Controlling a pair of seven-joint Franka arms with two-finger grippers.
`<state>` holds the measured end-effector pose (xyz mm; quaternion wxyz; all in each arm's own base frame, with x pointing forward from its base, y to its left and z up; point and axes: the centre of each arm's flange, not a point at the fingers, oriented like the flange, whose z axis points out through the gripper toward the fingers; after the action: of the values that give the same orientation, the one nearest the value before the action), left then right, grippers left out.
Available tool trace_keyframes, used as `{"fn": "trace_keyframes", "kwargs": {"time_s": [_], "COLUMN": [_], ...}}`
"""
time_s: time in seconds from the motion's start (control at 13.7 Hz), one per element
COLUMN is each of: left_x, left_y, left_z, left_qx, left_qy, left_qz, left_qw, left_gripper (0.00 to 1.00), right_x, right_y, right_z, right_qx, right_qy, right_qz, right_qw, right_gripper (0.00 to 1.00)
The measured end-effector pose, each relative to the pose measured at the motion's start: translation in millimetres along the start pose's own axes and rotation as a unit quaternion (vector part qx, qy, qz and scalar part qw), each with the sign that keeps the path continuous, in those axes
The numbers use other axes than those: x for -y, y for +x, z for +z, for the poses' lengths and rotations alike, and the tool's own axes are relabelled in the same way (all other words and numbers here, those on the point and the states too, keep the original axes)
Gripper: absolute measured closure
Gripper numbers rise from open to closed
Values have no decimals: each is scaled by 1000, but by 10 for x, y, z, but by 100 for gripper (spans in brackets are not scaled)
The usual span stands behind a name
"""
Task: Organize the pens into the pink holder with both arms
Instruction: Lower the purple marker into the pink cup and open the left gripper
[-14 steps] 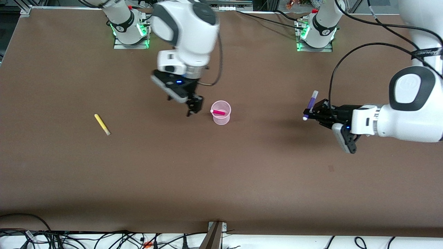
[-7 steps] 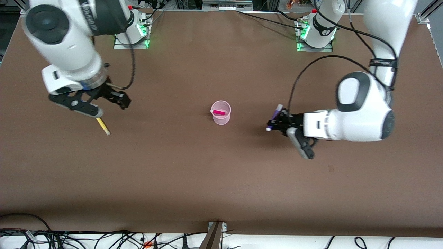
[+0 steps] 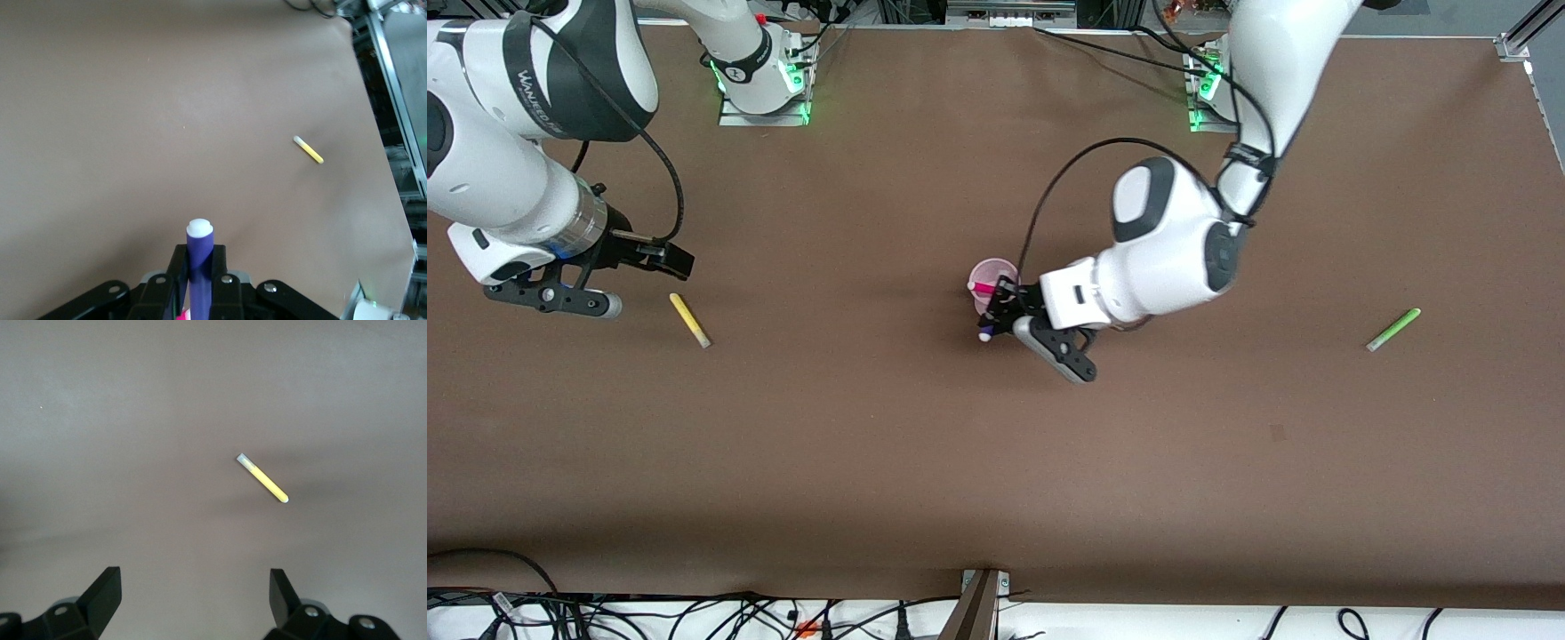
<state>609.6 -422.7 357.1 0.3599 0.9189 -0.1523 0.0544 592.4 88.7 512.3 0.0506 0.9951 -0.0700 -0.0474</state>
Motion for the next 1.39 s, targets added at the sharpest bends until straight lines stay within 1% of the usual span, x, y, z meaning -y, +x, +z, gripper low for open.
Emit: {"fn": "trace_keyframes", "kwargs": {"time_s": [0.15,0.29,0.51,0.66,0.95,1.1,1.32,1.39], "left_x": [77,270,274,163,42,13,-87,-91], "left_y": [-246,-350,-434,-523,-592,-759,-957,-970], "left_z": [330,408,435,452,452,610,787,794], "left_qx": [11,24,28,17,-21,-41,-50,-49], "left_qy": [21,54,81,101,114,124,128,128], "left_qz": [-27,-20,0,26,50,62,76,75], "left_qw": [999,998,996,994,992,989,988,988], "left_gripper": [82,82,82,82,82,82,81,75], "right_x": [-6,-24,-81,-121,-258,-322,-368,-391], "right_y": [-11,-8,6,14,50,78,113,122], "right_z": [-12,-16,-14,-12,5,35,69,62], "right_qx": [-1,-2,-2,-2,0,3,5,3], "right_qy": [2,2,2,2,3,8,21,26], "right_qz": [0,1,6,10,21,22,19,17], "right_qw": [1000,1000,1000,1000,1000,1000,1000,1000], "right_gripper": [2,2,2,2,2,2,2,2]}}
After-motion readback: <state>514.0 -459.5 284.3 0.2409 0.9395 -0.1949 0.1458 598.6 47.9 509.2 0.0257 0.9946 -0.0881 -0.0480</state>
